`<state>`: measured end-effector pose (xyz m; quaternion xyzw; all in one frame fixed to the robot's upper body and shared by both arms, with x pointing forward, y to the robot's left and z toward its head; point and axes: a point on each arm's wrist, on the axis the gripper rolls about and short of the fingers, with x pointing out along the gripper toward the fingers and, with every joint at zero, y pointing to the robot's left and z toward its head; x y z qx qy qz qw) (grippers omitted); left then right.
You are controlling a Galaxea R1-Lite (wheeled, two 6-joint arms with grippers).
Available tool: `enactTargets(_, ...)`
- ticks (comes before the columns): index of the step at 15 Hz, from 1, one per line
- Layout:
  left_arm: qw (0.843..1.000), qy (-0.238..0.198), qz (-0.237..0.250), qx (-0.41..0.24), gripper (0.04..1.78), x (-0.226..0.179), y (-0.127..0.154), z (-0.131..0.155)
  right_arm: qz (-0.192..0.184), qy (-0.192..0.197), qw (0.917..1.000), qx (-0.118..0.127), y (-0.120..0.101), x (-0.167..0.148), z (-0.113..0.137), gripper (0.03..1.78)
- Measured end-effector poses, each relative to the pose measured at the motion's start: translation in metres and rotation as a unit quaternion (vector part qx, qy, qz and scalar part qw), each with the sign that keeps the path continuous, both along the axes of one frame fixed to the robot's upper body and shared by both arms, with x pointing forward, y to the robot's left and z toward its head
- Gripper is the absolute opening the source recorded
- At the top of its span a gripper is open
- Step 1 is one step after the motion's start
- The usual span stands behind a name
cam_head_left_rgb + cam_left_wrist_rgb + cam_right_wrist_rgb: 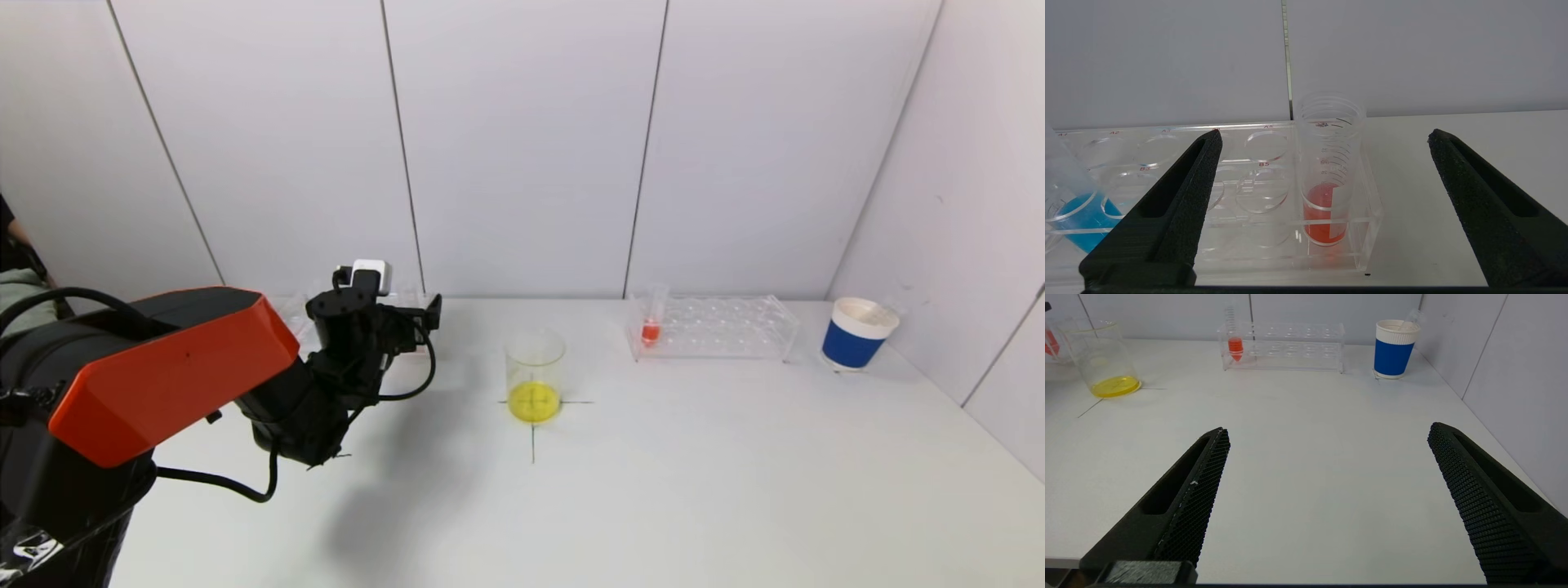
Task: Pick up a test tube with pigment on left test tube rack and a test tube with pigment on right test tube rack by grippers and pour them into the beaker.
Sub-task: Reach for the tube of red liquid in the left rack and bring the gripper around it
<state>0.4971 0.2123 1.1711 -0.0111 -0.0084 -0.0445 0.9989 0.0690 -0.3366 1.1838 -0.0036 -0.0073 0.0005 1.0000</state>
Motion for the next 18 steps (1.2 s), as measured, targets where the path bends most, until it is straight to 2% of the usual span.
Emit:
enactTargets(6,1.0,-0.019,0.001,0.014,1.76,0.008,-0.002,-0.005,0.0,0.0,1.0,0.0,0.0,0.0,0.0,1.76)
enactTargets(18,1.0,-0.022,0.002,0.016,1.76,0.016,-0.004,-0.012,0.0,0.0,1.0,0.0,0.0,0.0,0.0,1.76)
